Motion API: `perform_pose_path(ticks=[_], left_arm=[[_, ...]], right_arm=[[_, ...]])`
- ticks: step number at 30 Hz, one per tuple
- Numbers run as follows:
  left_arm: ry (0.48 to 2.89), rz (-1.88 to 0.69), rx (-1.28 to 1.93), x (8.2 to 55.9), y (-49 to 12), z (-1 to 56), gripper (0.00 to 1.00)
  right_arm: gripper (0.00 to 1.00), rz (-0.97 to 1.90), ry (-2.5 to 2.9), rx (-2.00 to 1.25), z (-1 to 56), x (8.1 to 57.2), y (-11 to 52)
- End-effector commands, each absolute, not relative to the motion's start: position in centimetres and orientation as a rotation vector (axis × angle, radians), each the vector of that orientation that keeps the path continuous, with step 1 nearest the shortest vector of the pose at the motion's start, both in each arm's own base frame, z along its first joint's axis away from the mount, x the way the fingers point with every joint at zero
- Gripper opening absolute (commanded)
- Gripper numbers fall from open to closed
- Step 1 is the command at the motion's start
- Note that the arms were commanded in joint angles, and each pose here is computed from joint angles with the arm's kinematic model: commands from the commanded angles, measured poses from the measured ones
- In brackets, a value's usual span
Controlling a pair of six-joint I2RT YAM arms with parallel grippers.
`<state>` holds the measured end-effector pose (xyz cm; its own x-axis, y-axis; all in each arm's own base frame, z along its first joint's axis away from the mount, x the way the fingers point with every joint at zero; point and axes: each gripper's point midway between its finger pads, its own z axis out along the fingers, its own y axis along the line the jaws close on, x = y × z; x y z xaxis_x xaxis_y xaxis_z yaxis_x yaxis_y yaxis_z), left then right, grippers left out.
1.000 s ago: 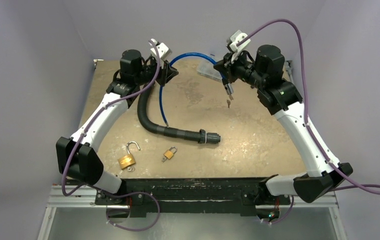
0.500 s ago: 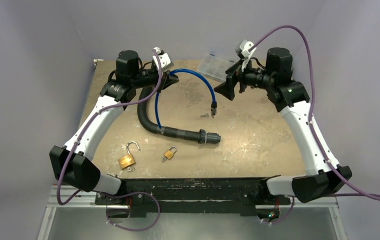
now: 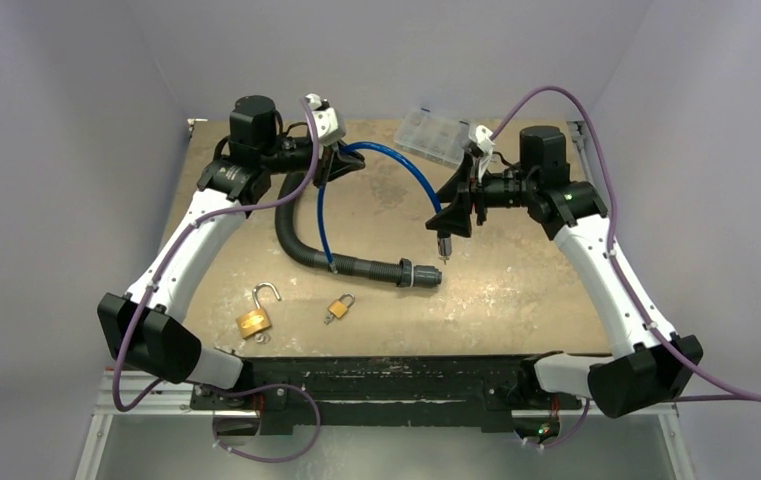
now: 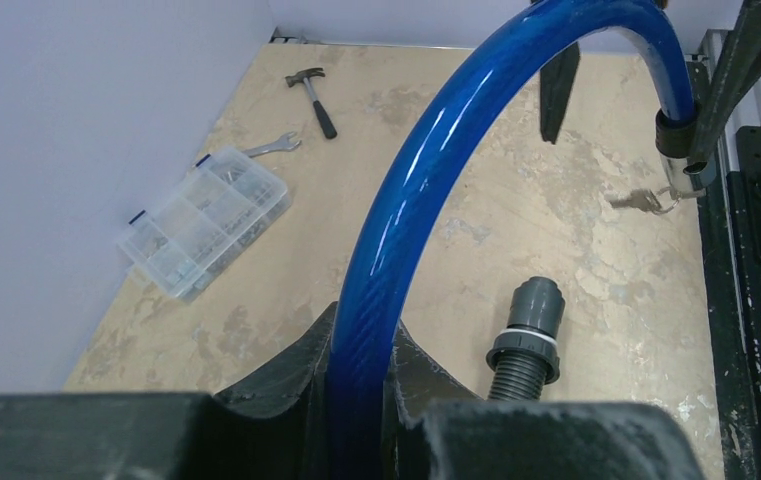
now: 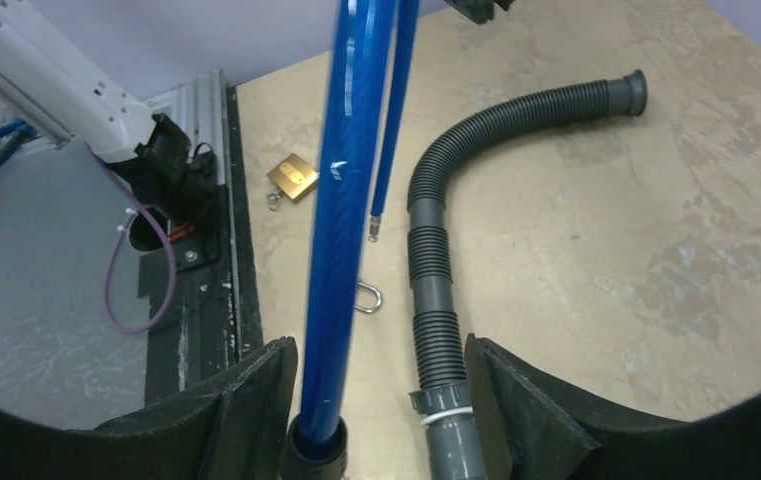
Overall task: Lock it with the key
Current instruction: Pick up the lock from the center of the board.
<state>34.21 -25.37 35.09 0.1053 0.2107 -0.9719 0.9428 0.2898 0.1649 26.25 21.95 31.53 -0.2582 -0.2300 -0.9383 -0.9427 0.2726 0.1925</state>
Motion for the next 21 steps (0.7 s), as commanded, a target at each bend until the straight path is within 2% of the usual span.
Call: perform_pose_path(ticks=[1,6,8,11,15,21], left_arm=[[1.244,-0.787,1.188,33.7,-25.9,38.5,0.00],[1.254,-0.813,1.198,33.5,-26.1,37.6,0.00],[1.256,-0.813,1.195,33.6,-26.1,37.4,0.00],[1.258,-0.814,1.189,33.7,-26.1,37.5,0.00],[1.268,-0.819,1.158,33.9,-26.1,37.8,0.00],[1.364,-0.837,1.052,35.3,-26.1,37.0,0.00]], right_arm=[[0.67,1.098,1.584,-1.131,33.4,24.2,22.2],[0.66,1.112,1.586,-1.087,34.4,24.6,22.5],[0.61,1.104,1.596,-1.070,34.6,25.0,22.4],[0.44,1.086,1.630,-1.022,34.5,25.6,22.3],[0.02,1.051,1.651,-0.991,34.3,26.3,22.1],[0.00,0.965,1.626,-0.897,36.1,27.7,21.6]])
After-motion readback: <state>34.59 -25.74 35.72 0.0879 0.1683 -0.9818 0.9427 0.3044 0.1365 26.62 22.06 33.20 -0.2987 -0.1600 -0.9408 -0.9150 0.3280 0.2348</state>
